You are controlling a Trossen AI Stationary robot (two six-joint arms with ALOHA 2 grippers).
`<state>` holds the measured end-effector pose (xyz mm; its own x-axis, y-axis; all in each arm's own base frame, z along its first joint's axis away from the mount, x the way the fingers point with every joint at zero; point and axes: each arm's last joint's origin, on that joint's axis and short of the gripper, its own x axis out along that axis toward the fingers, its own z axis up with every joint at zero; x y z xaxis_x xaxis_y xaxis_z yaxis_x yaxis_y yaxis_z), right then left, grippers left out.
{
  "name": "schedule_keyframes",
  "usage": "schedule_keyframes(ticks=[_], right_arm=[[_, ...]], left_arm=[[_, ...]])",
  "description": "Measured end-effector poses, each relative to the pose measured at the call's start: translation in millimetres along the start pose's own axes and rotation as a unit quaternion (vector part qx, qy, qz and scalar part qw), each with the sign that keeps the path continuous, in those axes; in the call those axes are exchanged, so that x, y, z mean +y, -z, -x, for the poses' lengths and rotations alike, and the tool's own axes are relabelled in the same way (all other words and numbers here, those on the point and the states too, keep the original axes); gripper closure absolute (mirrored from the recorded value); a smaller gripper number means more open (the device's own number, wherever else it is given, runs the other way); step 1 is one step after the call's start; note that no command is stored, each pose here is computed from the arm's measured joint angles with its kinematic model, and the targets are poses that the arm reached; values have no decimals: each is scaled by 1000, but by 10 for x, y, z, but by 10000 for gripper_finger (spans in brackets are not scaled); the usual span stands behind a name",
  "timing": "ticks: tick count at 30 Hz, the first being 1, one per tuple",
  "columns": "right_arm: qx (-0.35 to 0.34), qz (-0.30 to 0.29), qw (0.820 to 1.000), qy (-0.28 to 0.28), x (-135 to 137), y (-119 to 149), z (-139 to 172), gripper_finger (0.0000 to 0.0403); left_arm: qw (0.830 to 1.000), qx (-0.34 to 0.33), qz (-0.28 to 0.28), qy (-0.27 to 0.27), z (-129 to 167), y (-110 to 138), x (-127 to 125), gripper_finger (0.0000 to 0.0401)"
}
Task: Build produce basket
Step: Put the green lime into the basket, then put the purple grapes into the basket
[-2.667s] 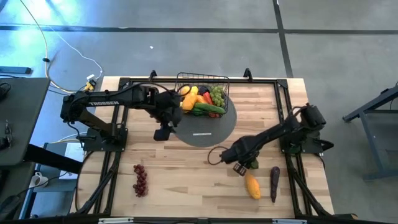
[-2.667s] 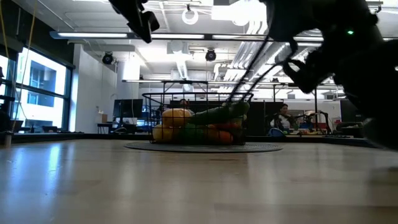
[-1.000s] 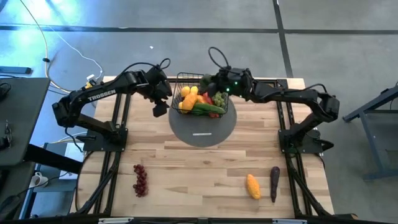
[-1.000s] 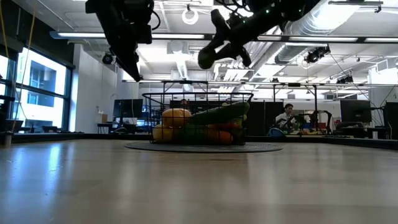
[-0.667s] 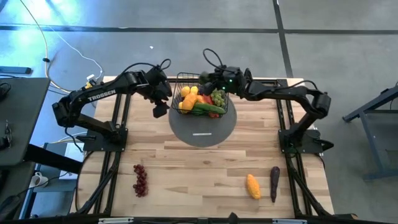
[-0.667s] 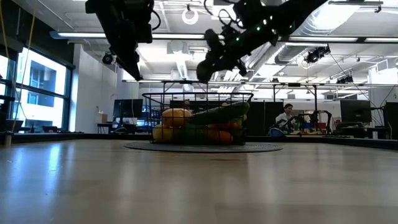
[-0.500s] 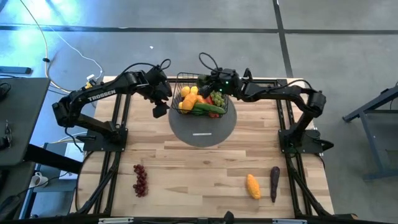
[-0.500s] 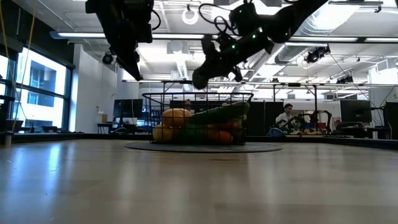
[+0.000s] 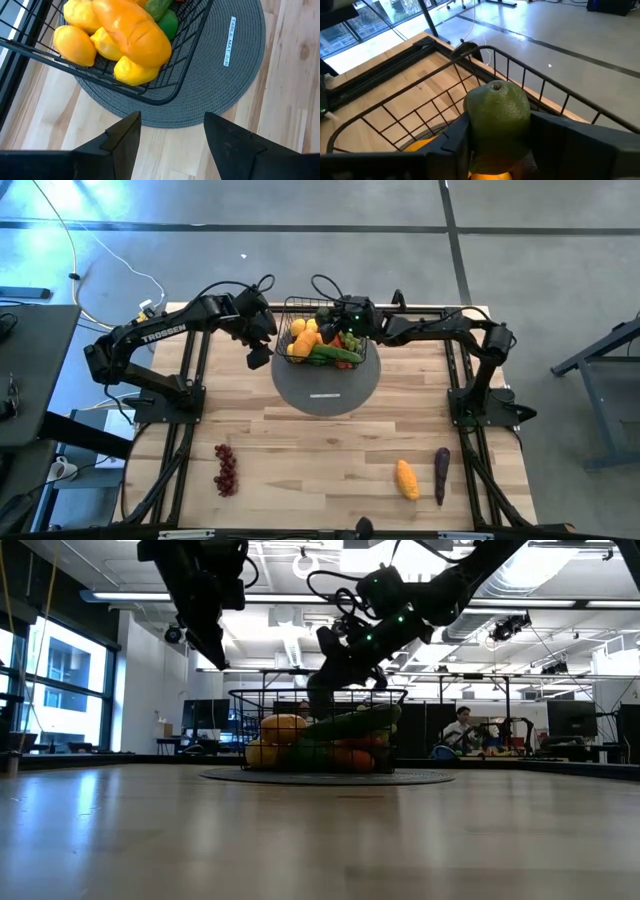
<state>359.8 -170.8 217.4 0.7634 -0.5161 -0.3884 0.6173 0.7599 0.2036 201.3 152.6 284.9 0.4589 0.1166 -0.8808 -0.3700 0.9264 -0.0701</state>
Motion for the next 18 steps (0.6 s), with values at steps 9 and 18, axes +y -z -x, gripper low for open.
schedule_keyframes(ticks=[9, 18], right_arm=[[-3, -18, 1000, 10, -62, -19, -8, 175], [19, 5, 1000, 18, -28, -311, 2, 151]], left_arm=[[1000, 0, -22, 1, -2, -2, -9, 190], [999, 8, 23, -27, -1, 6, 5, 158]])
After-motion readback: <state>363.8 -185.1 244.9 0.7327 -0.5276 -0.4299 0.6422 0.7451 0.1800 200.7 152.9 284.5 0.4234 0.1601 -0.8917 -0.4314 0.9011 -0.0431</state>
